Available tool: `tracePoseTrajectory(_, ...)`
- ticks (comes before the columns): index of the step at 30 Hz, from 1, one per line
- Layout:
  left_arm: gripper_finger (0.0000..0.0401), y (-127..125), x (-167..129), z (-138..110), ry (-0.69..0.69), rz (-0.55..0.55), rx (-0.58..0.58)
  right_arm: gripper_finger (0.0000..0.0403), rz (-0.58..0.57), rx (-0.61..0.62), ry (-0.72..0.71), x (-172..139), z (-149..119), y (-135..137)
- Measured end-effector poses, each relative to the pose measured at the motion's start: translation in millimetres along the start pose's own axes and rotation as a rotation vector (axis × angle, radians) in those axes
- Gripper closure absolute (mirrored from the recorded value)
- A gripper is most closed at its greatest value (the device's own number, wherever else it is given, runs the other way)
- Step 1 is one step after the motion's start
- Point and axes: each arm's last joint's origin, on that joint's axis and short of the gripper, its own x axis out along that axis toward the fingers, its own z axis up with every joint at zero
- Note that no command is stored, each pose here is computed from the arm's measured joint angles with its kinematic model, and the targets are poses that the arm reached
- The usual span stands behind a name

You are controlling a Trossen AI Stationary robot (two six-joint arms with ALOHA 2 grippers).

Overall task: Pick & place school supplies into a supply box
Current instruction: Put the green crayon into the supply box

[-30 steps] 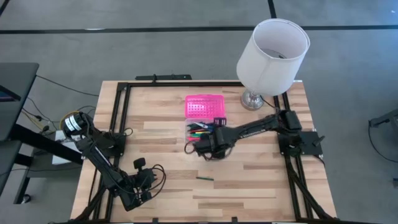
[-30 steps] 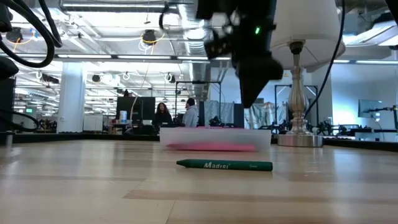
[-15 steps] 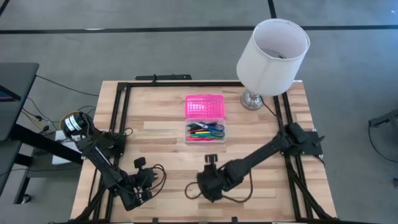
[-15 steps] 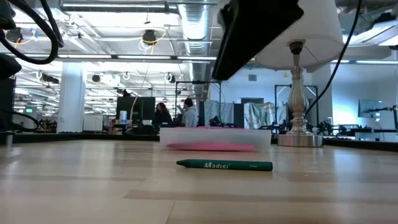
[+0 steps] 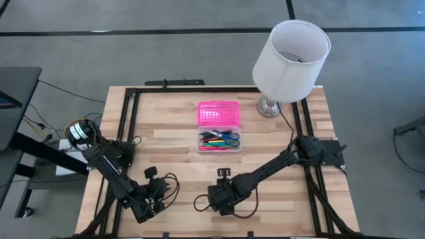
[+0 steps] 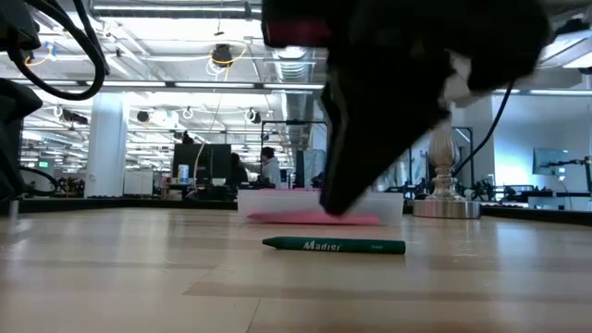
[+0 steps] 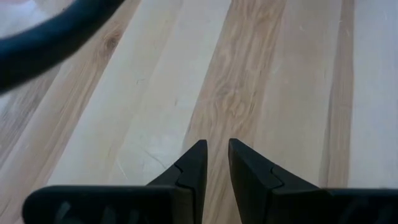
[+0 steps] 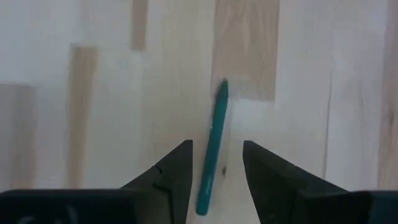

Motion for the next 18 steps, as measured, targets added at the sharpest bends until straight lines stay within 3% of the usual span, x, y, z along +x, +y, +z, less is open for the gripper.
tracePoseTrajectory(18,0.034,0,0,0,-0.004,0.002,0.0,0.0288,0.015,0.126,0.018,21,-18,0)
